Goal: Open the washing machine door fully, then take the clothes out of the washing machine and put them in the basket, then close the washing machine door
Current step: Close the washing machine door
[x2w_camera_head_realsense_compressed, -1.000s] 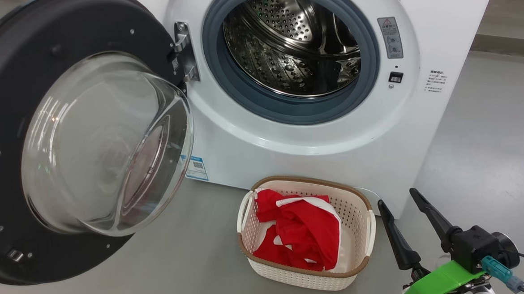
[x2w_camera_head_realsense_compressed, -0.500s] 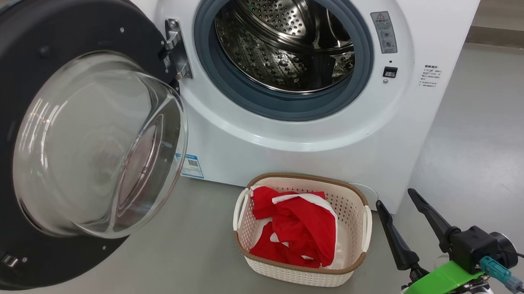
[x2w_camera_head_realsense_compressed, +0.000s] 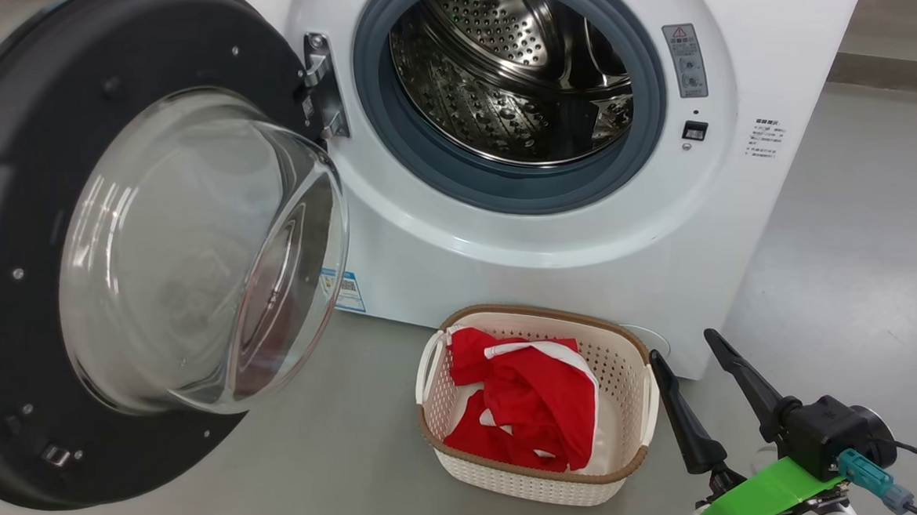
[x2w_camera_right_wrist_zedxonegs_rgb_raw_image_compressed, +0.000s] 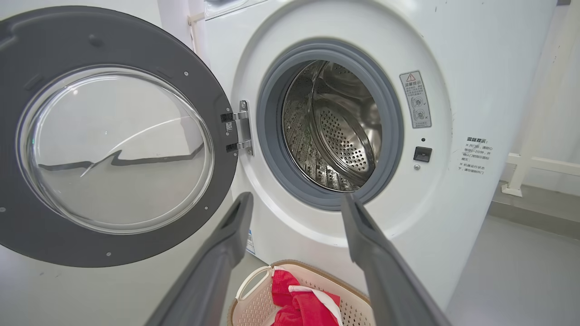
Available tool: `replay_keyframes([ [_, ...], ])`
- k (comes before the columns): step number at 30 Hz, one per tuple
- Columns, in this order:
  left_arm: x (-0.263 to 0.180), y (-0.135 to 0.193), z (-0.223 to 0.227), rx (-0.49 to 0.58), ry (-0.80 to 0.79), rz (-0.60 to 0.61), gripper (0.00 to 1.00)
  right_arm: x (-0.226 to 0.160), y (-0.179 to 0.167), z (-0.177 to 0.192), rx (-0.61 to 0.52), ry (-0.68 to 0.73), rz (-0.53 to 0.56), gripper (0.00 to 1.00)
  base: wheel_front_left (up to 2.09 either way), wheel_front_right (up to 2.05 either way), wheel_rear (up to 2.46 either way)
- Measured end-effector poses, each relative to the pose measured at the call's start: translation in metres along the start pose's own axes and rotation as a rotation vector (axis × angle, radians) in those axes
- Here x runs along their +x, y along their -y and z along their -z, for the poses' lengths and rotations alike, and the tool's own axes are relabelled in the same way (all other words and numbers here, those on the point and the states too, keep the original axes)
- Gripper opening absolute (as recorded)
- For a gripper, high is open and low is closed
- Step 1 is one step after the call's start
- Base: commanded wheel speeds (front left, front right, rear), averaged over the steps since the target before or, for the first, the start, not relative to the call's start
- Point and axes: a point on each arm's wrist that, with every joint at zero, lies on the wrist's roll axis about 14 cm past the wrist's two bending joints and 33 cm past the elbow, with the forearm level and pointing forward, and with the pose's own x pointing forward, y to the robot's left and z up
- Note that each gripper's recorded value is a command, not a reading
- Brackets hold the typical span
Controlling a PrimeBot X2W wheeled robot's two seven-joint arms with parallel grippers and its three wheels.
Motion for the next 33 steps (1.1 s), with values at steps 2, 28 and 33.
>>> replay_keyframes([
  [2,-0.002,0.002,0.003,-0.03,-0.009,0.021,0.0,0.0,-0.001,-0.001,-0.001,0.002,-0.002,1.0,0.0,0.0,0.0],
  [28,-0.03,0.048,0.058,-0.145,-0.186,0.211,0.0,-0.004,0.001,0.008,0.028,-0.021,0.008,1.0,0.0,0.0,0.0],
  [33,-0.033,0.055,0.075,-0.173,-0.219,0.236,0.0,-0.005,0.004,0.01,0.031,-0.026,0.017,1.0,0.0,0.0,0.0],
])
